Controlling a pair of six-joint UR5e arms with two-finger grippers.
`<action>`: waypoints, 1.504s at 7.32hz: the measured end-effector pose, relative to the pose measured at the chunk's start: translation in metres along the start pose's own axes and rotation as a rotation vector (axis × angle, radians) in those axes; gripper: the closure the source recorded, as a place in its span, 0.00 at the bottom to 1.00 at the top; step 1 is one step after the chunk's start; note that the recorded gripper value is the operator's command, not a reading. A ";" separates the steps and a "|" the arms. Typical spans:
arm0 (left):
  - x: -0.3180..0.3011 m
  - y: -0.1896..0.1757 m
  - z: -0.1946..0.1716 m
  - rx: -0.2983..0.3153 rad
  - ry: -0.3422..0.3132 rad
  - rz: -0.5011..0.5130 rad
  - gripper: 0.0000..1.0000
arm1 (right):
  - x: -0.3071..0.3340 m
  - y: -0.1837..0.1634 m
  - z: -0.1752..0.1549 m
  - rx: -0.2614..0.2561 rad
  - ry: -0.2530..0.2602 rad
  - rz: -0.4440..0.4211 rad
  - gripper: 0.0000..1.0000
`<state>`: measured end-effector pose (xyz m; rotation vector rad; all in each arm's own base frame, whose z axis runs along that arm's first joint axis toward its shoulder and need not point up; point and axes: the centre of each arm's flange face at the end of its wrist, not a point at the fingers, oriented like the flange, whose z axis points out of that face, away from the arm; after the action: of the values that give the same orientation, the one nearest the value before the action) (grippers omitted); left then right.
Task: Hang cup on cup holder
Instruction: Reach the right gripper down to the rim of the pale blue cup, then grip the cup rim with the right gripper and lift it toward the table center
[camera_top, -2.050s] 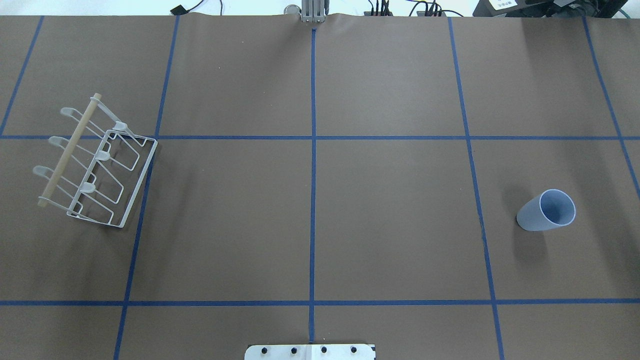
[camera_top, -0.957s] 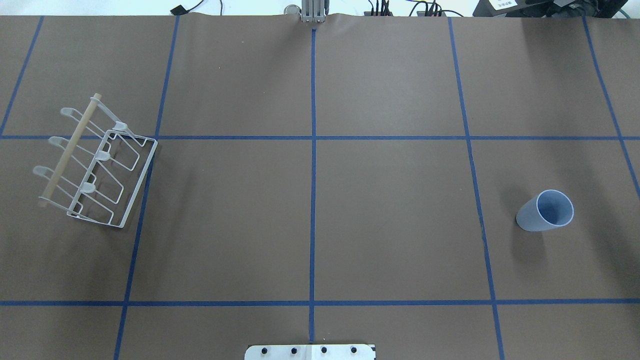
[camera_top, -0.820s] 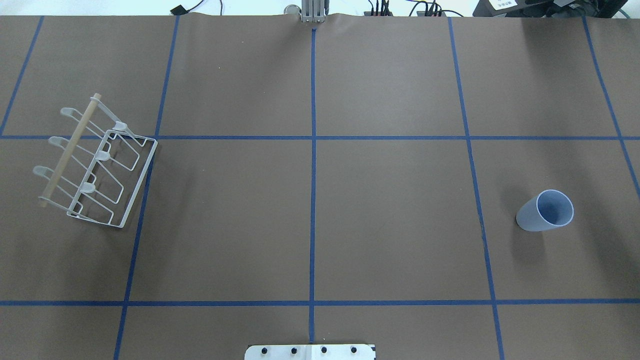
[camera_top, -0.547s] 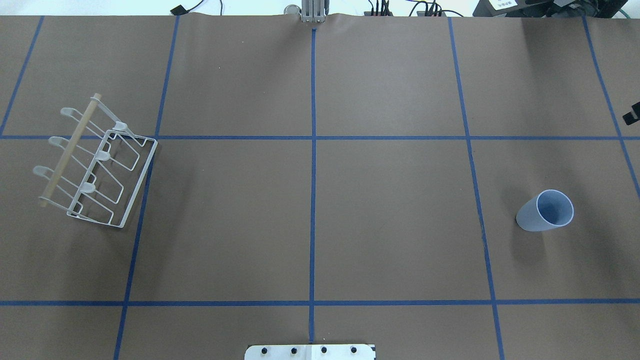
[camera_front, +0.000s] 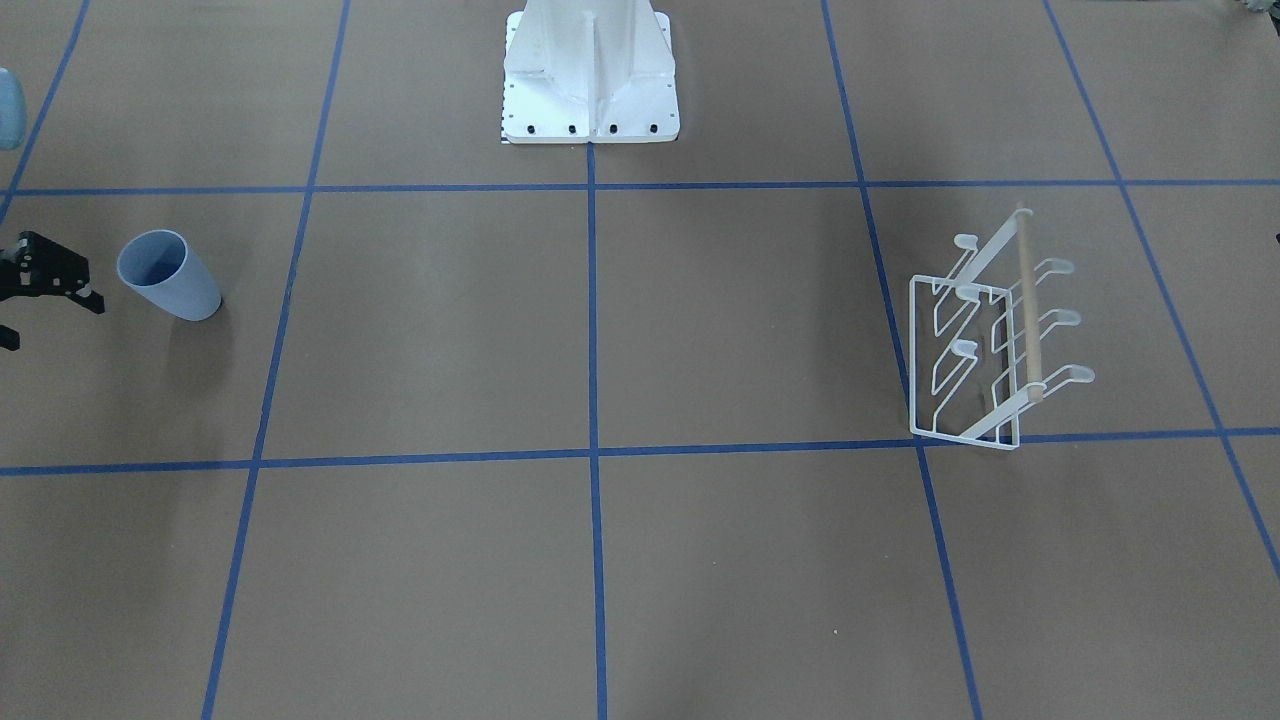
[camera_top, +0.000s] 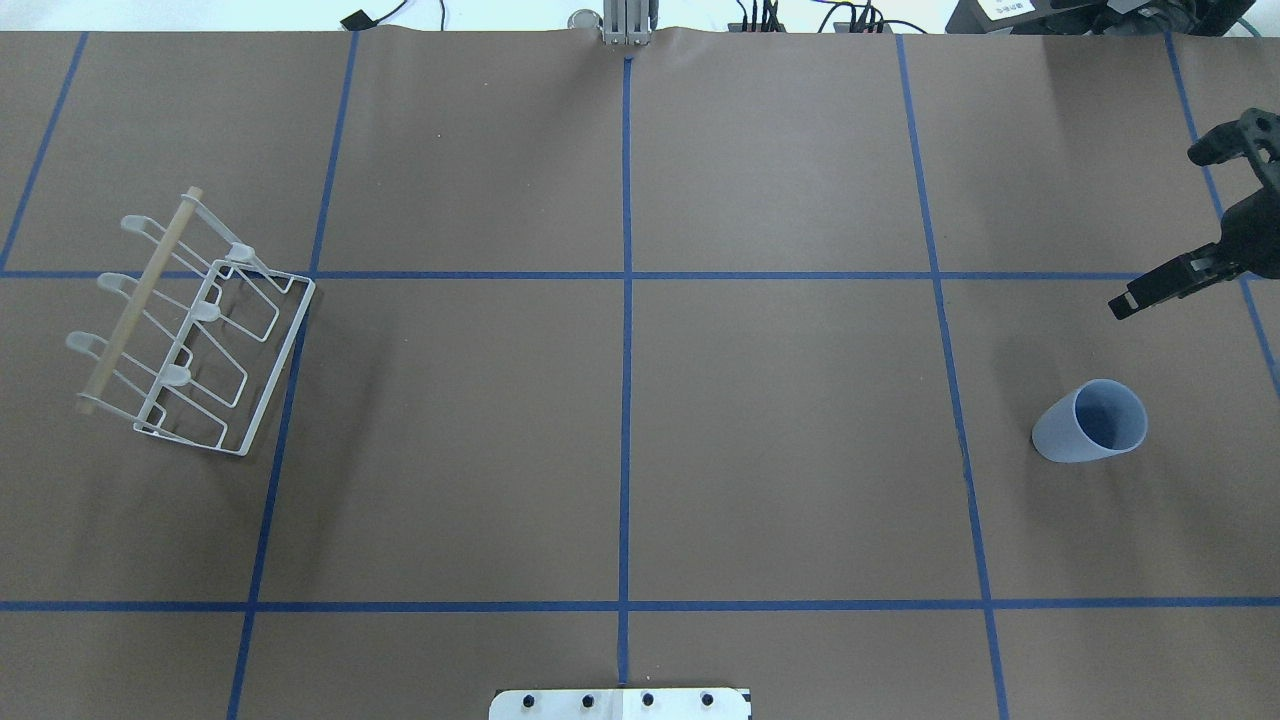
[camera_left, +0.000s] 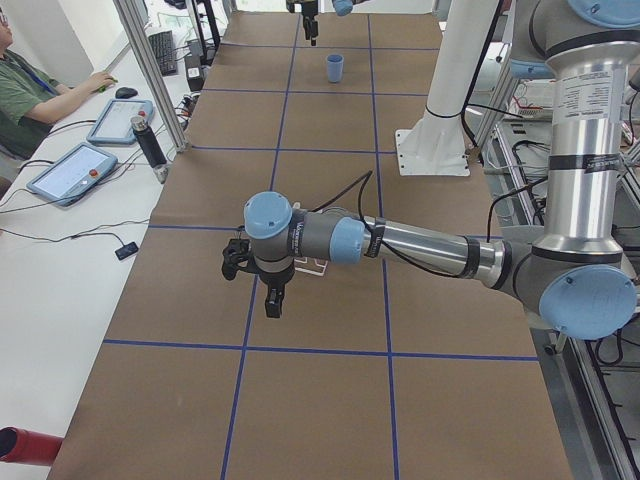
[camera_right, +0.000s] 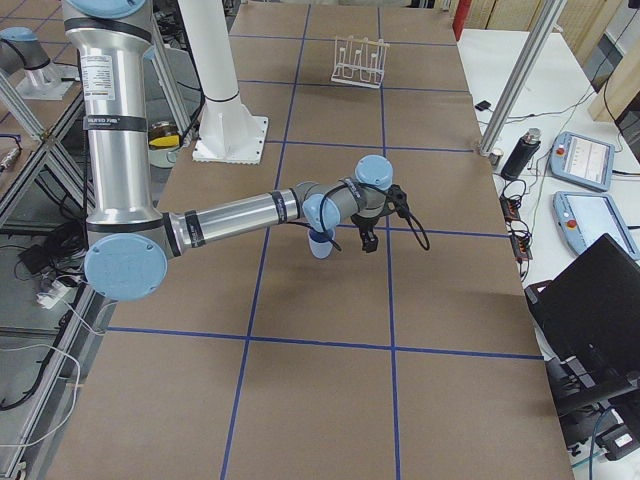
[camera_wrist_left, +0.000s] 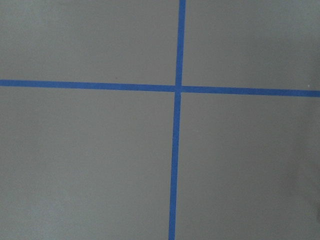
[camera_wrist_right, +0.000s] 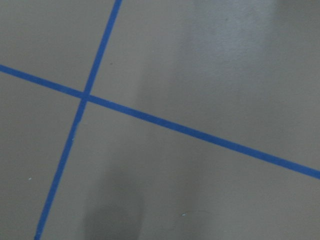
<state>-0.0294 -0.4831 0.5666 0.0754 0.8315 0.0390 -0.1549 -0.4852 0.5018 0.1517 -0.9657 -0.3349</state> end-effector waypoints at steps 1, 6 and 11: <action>0.001 0.000 -0.001 0.001 0.001 0.002 0.02 | -0.007 0.011 0.010 -0.029 -0.023 -0.007 0.00; 0.000 0.002 0.001 -0.003 0.004 -0.001 0.02 | -0.016 0.043 0.049 -0.125 -0.030 -0.020 0.28; -0.002 0.002 0.003 -0.007 0.004 0.000 0.02 | -0.011 0.051 0.063 -0.146 0.028 -0.029 1.00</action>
<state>-0.0287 -0.4813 0.5706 0.0682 0.8352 0.0418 -0.2022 -0.4317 0.5426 0.0375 -0.9082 -0.4274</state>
